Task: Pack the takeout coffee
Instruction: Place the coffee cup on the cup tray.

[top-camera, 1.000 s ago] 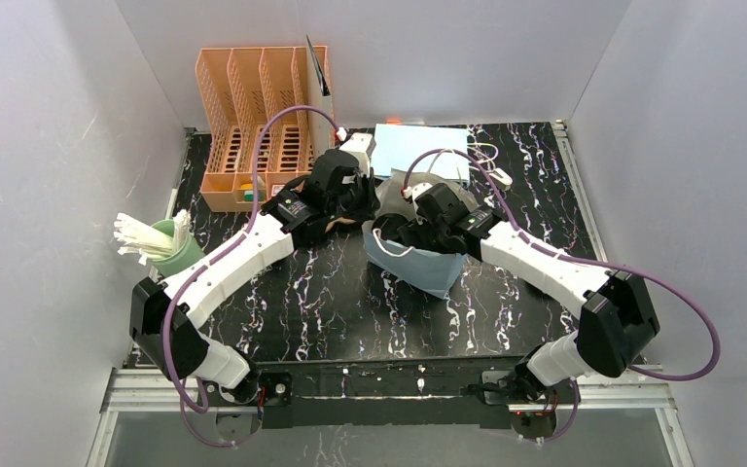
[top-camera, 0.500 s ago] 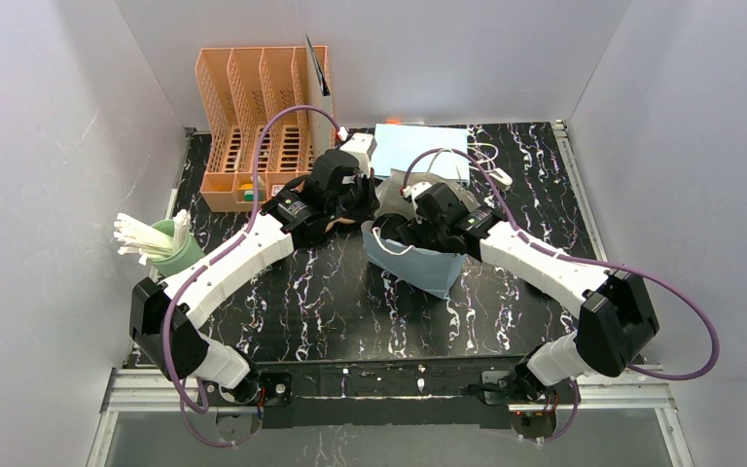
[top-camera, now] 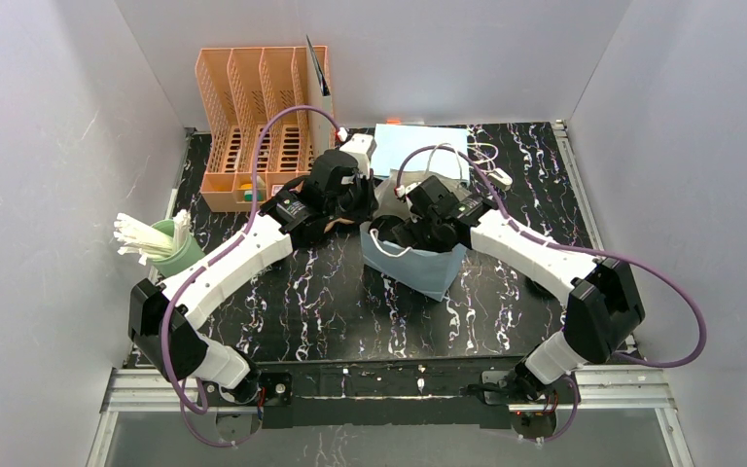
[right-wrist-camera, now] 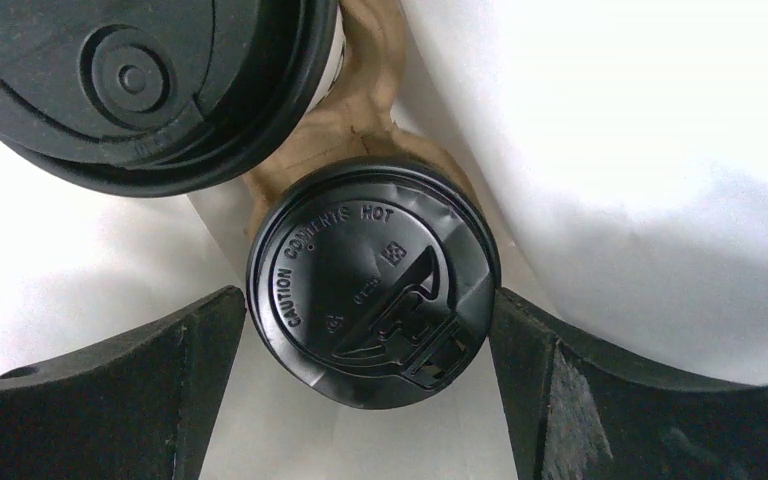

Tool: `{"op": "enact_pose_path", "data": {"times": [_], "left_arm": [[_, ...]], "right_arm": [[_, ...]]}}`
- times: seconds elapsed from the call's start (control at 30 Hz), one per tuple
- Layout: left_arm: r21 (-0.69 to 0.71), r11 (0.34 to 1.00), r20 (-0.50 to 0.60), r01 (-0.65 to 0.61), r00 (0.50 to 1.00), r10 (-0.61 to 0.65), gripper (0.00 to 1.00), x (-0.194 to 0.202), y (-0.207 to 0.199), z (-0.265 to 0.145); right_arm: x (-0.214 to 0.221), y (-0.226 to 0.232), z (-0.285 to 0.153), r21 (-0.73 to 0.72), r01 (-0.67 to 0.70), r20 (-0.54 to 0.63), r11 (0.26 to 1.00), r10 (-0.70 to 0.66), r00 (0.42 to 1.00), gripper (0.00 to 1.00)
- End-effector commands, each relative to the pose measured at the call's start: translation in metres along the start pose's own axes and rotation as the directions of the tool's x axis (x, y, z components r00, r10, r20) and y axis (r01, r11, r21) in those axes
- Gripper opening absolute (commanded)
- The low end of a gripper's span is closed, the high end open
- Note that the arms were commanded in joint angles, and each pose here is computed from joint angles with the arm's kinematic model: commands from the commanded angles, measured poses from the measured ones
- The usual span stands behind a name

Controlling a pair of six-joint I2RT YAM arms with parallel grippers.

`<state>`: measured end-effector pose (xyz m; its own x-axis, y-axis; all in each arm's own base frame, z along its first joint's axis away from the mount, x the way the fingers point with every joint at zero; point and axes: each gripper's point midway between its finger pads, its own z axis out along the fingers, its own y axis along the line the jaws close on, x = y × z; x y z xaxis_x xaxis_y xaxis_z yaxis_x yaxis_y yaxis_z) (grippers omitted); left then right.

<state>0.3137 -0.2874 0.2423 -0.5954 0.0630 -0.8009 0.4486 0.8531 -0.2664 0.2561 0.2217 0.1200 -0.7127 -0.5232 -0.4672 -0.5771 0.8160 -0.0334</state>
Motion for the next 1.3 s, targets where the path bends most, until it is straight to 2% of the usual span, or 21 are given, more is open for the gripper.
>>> {"op": "enact_pose_path", "data": {"times": [0.0,0.2,0.57,0.73,1.03,1.27], "left_arm": [[0.029,1.0,-0.009,-0.011,1.0,0.011,0.0,0.002,-0.004,-0.012],[0.034,0.999,-0.024,-0.027,0.999,0.027,0.0,0.004,-0.004,-0.007],[0.046,0.998,-0.05,-0.045,0.998,0.048,0.0,0.009,-0.006,-0.004],[0.045,0.997,-0.057,-0.06,0.996,0.063,0.0,0.011,-0.005,-0.002],[0.07,0.996,-0.073,-0.056,0.996,0.061,0.0,0.014,-0.009,0.001],[0.056,0.997,-0.069,-0.052,0.996,0.056,0.0,0.013,-0.007,0.004]], "right_arm": [[0.023,0.02,-0.018,-0.084,-0.039,-0.136,0.996,0.027,0.99,0.98],[-0.009,0.014,-0.044,-0.063,-0.021,-0.013,0.998,0.021,1.0,0.98],[-0.041,0.0,-0.074,0.005,-0.016,0.085,1.0,0.015,0.996,0.98],[-0.06,0.002,-0.09,-0.013,-0.016,0.148,1.0,0.018,0.989,0.98],[-0.103,0.006,-0.129,-0.052,0.017,0.31,0.998,0.0,0.951,0.98],[-0.146,0.005,-0.174,-0.058,0.021,0.479,0.998,0.009,0.878,0.98]]}}
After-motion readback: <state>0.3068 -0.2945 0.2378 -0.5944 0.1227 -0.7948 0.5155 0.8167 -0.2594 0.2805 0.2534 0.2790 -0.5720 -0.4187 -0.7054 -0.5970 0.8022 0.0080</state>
